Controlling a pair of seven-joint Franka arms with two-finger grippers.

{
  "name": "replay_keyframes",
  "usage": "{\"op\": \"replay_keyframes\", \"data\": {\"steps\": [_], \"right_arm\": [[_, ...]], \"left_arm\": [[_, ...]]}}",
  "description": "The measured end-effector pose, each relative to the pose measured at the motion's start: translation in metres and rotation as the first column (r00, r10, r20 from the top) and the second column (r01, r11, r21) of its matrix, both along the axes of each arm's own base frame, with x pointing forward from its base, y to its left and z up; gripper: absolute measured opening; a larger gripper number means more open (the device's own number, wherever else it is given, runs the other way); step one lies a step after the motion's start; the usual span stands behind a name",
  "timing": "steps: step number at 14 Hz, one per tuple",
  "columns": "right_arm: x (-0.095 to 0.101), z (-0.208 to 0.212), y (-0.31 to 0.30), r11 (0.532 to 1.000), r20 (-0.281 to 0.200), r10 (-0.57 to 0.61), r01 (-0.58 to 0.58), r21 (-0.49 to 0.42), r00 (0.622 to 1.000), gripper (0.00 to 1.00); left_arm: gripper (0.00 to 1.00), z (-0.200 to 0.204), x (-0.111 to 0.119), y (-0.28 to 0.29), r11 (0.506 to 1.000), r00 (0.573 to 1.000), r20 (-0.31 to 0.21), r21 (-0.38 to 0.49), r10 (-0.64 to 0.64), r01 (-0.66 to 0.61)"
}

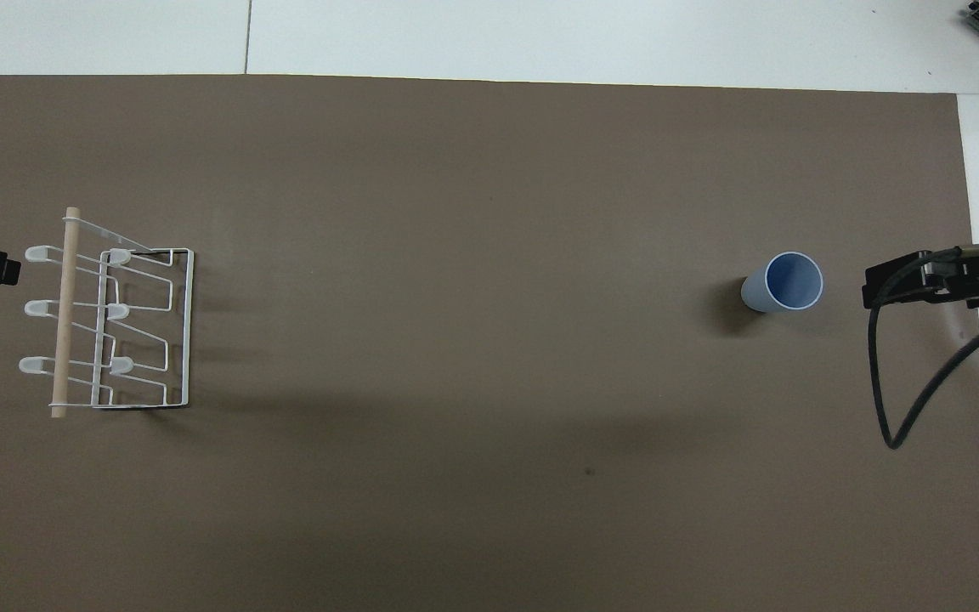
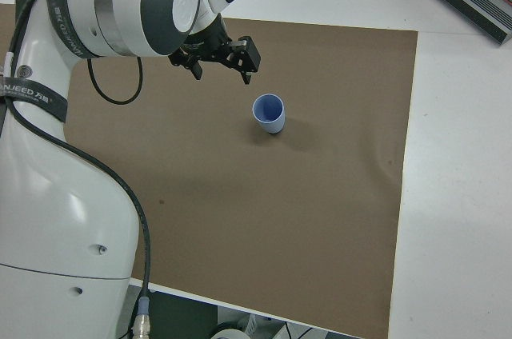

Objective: Hang cup on cup holder

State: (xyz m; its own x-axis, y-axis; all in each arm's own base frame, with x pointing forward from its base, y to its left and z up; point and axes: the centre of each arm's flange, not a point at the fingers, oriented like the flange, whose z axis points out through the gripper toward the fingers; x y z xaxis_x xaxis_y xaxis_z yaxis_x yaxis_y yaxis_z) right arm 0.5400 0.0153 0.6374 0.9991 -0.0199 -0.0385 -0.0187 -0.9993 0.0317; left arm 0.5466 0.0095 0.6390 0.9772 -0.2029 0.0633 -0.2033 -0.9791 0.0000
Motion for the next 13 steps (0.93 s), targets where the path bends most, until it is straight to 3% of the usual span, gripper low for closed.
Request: {"op": "replay_keyframes", "data": {"steps": [10,13], "right_arm": [[0.0,0.0,0.0,1.0,0.0,0.0,0.0,0.0,1.0,1.0],[0.003,0.0016,0.0016,1.0,0.027,0.003,-0.003,0.001,1.0,1.0]], "left_arm": [[1.0,0.0,0.0,-0.0012,1.0,1.0,0.0,0.0,-0.002,0.002],[1.0,0.0,0.0,-0.0012,1.0,1.0,0.0,0.0,-0.002,0.002]]}}
